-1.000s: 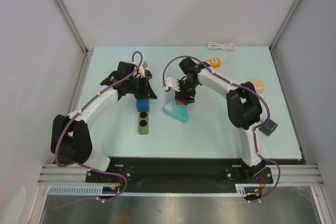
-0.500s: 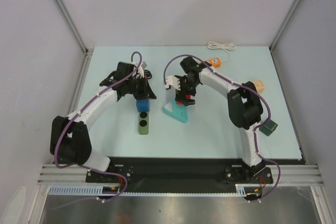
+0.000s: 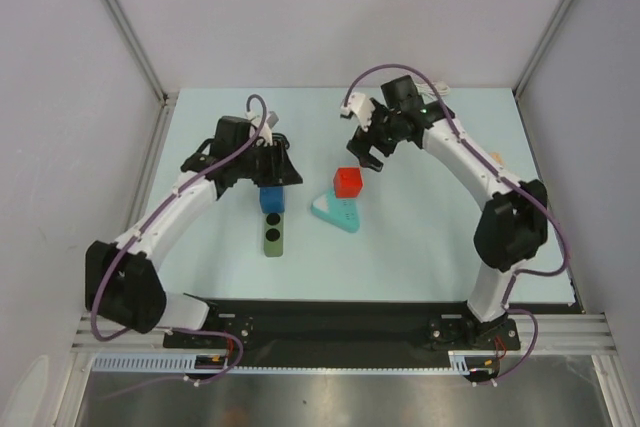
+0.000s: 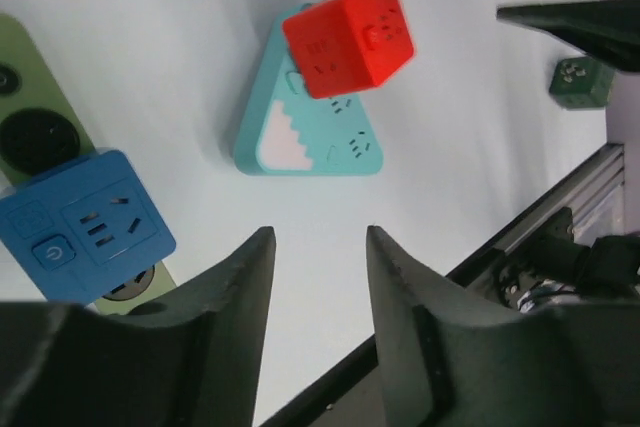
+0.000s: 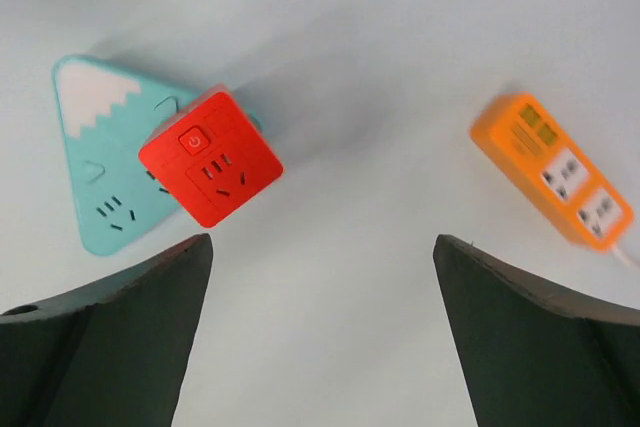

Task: Insert the plug

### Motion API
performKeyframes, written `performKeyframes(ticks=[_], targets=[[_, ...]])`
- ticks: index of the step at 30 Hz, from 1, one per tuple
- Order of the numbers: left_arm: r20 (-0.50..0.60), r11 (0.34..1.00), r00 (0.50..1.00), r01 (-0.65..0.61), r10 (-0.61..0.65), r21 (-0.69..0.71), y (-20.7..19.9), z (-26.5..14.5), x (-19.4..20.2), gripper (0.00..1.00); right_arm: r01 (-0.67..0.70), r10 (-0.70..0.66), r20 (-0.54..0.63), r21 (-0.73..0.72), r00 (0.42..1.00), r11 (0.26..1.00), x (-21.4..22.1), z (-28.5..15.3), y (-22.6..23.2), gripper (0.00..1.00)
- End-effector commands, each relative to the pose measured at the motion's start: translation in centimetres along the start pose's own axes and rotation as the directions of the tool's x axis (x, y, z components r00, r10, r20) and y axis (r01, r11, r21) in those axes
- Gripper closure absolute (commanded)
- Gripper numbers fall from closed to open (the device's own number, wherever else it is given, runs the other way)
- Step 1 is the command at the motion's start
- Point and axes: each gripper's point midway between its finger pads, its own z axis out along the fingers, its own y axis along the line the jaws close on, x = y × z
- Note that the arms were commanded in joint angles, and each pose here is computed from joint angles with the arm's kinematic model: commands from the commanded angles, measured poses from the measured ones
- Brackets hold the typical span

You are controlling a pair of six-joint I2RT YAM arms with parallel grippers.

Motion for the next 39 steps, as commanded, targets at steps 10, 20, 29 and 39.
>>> performKeyframes(ticks=[10, 20, 29, 39], targets=[[0.180, 0.954, 0.960, -0.244, 0.213, 0.174, -7.3, -4.2, -1.5, 0.00, -0.854, 0.654, 0.569, 0.450, 0.499, 0.261, 4.6, -16.3, -9.3, 0.00], [0.169, 0.941, 0.968, -0.225, 0.186, 0.253, -8.5, -4.2, -0.9, 0.05, -0.570, 0.666, 0.746, 0.534, -0.031, -0.625, 25.0, -22.9, 0.8, 0.00], [0.080, 0.946, 0.976, -0.215, 0.202, 0.243, -7.9, -1.2, 1.0, 0.11, -0.359, 0.543, 0.813, 0.452, -0.210, -0.816, 33.8, -24.1, 6.1, 0.01], [0.079, 0.960, 0.973, -0.229, 0.219, 0.159, -6.5, -0.5, 0.8, 0.12, -0.530, 0.640, 0.747, 0.475, -0.180, -0.703, 36.5, -20.4, 3.3, 0.03]])
